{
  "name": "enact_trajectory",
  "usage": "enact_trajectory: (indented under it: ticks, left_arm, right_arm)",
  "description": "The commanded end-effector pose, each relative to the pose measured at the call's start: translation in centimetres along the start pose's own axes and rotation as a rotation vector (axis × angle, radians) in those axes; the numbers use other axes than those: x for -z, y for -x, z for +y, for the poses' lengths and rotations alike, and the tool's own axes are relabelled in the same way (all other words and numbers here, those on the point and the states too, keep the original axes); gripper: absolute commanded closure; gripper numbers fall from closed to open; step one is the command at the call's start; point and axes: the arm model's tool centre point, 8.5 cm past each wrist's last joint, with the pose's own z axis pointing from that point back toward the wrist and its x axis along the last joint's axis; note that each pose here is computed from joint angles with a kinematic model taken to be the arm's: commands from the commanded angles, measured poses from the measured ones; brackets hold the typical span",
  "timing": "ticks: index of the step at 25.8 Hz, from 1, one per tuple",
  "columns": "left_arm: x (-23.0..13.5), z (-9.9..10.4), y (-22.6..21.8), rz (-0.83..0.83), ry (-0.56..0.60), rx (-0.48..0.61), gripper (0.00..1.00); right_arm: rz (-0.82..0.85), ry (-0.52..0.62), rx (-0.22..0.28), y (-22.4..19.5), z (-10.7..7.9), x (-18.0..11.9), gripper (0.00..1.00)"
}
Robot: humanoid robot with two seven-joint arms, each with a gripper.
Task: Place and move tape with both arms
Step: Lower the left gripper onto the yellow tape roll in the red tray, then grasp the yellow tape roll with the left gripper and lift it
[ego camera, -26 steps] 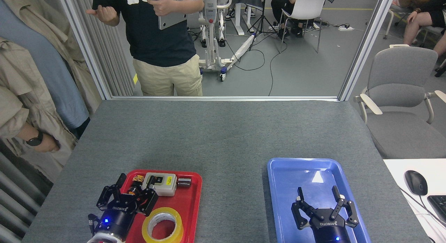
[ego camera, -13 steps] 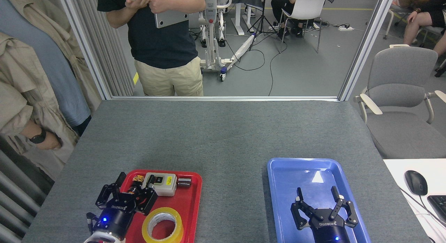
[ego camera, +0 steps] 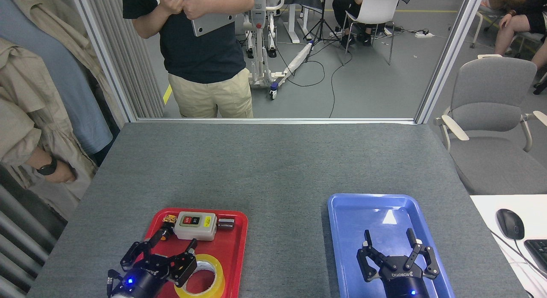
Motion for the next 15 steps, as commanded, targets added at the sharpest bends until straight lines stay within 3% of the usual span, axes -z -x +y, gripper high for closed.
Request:
enact_trajectory:
  ticks: [1, 15]
  left_arm:
    - [0.2, -1.9, 0.2, -0.009, 0.185, -0.002, 0.00]
    - [1.6, -3.6, 1.8, -0.038, 0.457, 0.021, 0.01]
  right_arm:
    - [0.001, 0.002, -0.001, 0.1, -0.1, 0.1, 0.01]
    - [0.000, 0.001, -0.005, 0.2, 0.0, 0.0, 0.01]
